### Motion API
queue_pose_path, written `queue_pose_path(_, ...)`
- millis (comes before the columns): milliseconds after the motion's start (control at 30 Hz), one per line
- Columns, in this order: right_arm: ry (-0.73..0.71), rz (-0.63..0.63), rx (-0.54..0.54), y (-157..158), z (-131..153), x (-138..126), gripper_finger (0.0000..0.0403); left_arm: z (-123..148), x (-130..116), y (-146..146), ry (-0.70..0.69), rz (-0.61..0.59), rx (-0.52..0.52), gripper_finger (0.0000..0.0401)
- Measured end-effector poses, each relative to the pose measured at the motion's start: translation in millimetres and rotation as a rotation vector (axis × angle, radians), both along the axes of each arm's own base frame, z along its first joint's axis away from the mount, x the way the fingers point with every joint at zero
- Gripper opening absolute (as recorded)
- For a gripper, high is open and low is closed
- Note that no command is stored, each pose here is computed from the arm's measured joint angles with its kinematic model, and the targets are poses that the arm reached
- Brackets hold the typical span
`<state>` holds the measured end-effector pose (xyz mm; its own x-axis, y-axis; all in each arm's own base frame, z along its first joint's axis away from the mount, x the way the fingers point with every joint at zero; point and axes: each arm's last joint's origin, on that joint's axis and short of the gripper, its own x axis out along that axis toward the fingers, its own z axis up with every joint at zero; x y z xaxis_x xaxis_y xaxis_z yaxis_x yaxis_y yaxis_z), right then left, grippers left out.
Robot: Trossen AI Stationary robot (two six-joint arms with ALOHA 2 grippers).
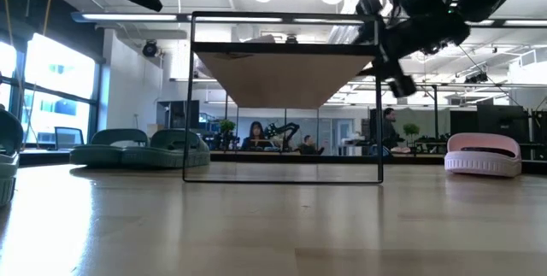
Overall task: Pick and place slides into the shelf
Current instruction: Put the left pink slide on the shelf, then put the pink slide on the shelf
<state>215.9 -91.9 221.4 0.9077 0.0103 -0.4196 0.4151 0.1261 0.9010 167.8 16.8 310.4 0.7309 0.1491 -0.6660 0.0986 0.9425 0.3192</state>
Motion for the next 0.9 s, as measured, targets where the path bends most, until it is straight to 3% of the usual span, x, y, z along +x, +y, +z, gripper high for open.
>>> queue_pose_path(133,0.091,0.010,-0.011,5.0,-1.7,-11.9,0.0161,0.0,0.0,0.0,0.001,-0.003,0.004,0.0001)
queue_pose_path(400,0.089,-0.039,-0.110,11.1,14.8,-32.7,0.0161,0.1,-0.1,0.1,0.000,-0.001,0.005,0.0001)
queue_pose_path(567,0.174,-0.038,-0.164,20.8,18.6,-56.0,0.0161,0.0,0.0,0.1,0.001,0.000,0.006,0.0001)
queue_pose_path(767,0.204,0.011,-0.312,36.4,26.9,-75.4,0.0161,0.0,0.0,0.1,0.001,0.000,0.006,0.0001)
queue_pose_path(900,0.369,0.079,-0.424,47.2,33.9,-90.4,0.0161,0.0,0.0,0.1,0.001,0.000,0.006,0.0001)
